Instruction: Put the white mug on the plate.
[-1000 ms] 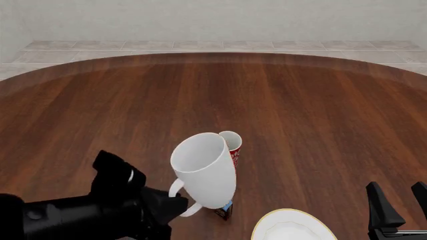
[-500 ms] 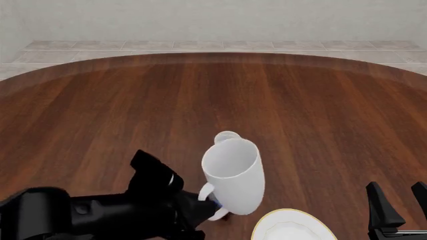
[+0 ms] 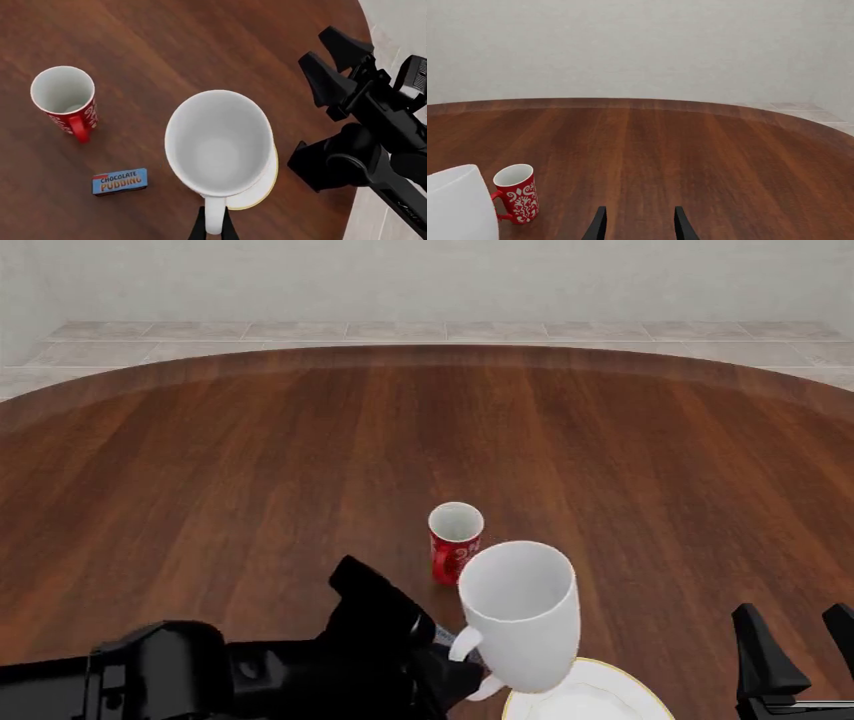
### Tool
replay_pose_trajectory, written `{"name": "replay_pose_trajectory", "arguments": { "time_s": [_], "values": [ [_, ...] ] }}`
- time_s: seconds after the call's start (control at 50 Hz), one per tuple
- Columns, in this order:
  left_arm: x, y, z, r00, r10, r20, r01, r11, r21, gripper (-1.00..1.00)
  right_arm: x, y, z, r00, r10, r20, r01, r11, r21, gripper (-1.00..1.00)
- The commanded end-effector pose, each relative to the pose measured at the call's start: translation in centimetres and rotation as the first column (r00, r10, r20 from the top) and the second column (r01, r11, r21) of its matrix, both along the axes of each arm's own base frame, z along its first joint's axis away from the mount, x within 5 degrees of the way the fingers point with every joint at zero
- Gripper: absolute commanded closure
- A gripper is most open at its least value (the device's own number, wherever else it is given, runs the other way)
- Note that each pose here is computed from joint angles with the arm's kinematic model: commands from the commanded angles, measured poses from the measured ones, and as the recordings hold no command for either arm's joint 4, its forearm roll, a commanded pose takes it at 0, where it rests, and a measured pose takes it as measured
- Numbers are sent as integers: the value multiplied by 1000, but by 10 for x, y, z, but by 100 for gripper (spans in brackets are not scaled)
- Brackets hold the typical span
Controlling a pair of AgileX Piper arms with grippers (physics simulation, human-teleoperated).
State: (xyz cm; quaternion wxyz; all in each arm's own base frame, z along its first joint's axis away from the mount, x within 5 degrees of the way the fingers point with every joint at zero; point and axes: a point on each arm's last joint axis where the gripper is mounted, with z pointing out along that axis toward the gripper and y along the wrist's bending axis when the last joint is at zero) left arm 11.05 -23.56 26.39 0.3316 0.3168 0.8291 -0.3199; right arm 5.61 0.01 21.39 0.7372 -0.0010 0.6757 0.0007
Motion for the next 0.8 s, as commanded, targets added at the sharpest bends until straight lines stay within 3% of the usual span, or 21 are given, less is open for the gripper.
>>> {"name": "replay_pose_trajectory", "arguments": {
  "time_s": [0.02,0.8],
  "values": [
    [-2,-19,-14,999,-43,2,43,999,16,100,0,0,0,1000,-2,0,2,1000,0,-100],
    [-19,-67,-49,990,-137,-30,138,990,38,100,0,0,0,1000,-2,0,2,1000,0,-100]
  ]
}}
